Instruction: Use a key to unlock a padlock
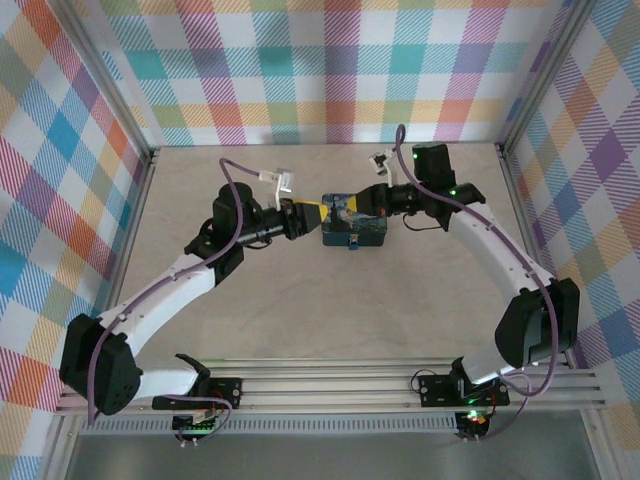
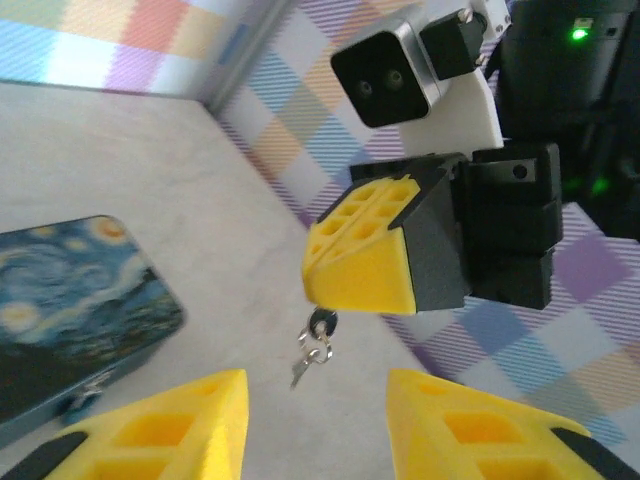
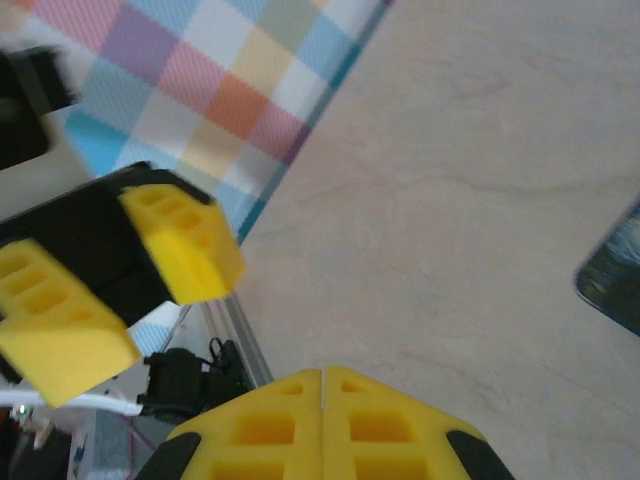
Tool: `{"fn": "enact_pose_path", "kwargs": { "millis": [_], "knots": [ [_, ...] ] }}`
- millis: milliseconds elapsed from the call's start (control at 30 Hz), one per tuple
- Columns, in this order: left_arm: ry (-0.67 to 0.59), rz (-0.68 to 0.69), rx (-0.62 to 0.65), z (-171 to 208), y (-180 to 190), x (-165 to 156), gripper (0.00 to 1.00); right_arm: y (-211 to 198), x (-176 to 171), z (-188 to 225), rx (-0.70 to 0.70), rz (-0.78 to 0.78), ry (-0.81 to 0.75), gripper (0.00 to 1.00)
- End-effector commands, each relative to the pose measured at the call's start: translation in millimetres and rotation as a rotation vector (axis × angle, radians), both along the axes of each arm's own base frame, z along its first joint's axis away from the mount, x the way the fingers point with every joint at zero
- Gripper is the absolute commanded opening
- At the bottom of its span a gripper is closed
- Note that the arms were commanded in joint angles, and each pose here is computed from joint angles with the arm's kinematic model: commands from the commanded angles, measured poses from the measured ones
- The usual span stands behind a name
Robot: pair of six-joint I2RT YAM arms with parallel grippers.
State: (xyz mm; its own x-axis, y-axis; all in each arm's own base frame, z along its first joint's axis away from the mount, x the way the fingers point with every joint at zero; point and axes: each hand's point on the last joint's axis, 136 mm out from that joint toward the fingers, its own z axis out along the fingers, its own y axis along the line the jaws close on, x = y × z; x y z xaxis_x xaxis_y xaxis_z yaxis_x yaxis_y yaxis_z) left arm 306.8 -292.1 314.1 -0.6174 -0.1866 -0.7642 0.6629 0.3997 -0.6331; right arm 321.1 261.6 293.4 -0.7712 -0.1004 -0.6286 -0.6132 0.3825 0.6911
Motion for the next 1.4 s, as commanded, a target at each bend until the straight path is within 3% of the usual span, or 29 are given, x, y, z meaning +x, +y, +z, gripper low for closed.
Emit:
{"fn": "enact_pose_path", "kwargs": {
  "millis": [0, 233, 1033, 1233, 1367],
  "knots": [
    [0.022, -0.15, -0.175, 38.3, -15.9, -12.6, 0.36, 7.0, -18.7, 54.8, 0.111, 0.132, -0.224, 0.0],
    [0.034, -0.172, -0.277, 44.1, -22.4, -4.8, 0.32, 11.8, -19.5, 66.7, 0.178, 0.16, -0.173, 0.0],
    [0.053, -0.209, -0.242, 38.8, -38.9, -7.8, 0.15, 11.3, -18.4, 71.0, 0.188, 0.137, -0.167, 0.0],
    [0.046, -0.198, -0.247, 41.4, -38.8, -7.0, 0.23, 11.2, -19.6, 68.6, 0.189, 0.142, -0.157, 0.0],
    [0.047, -0.196, -0.247, 41.5, -38.6, -6.2, 0.22, 11.4, -20.2, 68.4, 0.19, 0.144, -0.154, 0.0]
  ]
}}
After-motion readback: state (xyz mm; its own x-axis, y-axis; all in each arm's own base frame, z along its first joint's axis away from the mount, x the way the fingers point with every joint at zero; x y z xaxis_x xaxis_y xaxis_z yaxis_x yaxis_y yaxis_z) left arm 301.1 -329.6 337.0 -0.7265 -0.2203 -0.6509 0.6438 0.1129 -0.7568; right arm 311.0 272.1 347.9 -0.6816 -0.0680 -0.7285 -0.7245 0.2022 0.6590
